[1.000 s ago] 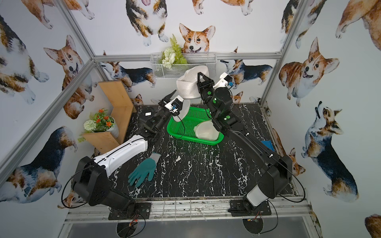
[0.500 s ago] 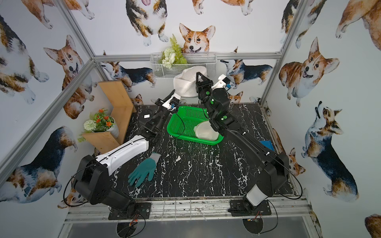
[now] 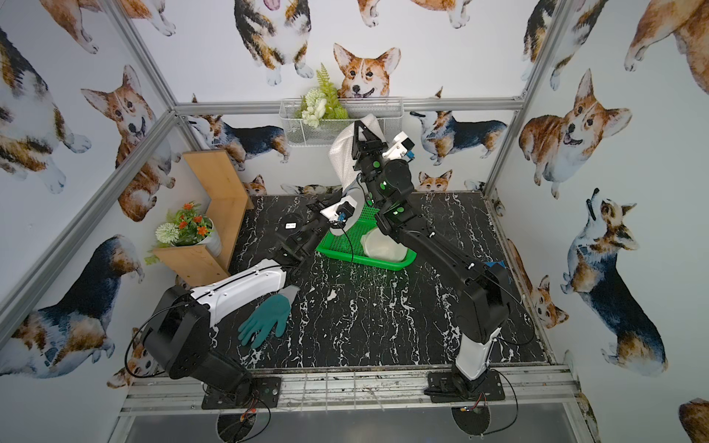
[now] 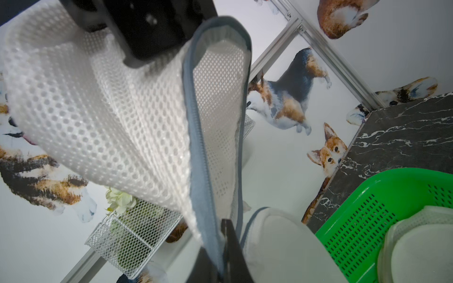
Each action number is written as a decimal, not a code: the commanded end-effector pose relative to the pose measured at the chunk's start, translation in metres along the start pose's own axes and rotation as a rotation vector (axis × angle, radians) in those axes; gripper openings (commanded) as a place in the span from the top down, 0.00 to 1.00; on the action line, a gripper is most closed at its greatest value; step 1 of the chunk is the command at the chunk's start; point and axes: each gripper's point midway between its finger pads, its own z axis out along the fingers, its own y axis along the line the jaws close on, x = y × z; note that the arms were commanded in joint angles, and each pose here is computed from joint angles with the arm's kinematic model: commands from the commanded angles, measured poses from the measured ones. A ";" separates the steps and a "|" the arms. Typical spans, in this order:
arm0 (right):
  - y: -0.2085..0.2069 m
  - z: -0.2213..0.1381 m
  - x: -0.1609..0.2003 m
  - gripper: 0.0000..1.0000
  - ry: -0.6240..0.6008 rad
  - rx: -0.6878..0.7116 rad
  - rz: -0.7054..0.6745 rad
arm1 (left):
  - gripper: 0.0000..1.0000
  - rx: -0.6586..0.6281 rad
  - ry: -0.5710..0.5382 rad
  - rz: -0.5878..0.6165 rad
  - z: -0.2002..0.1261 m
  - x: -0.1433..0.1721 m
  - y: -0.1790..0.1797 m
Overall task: Turn the laundry bag inside out
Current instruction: Turn over the laundry bag.
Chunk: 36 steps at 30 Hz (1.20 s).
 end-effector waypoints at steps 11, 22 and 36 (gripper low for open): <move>-0.029 -0.053 -0.035 1.00 0.005 0.161 -0.208 | 0.60 -0.088 -0.009 -0.120 -0.051 -0.004 0.064; -0.019 -0.061 -0.020 1.00 0.230 0.058 -0.211 | 0.40 0.199 -0.135 -0.564 -0.041 -0.018 0.088; 0.034 -0.061 0.009 1.00 0.378 -0.168 -0.154 | 0.24 0.543 -0.342 -0.891 -0.036 -0.038 0.061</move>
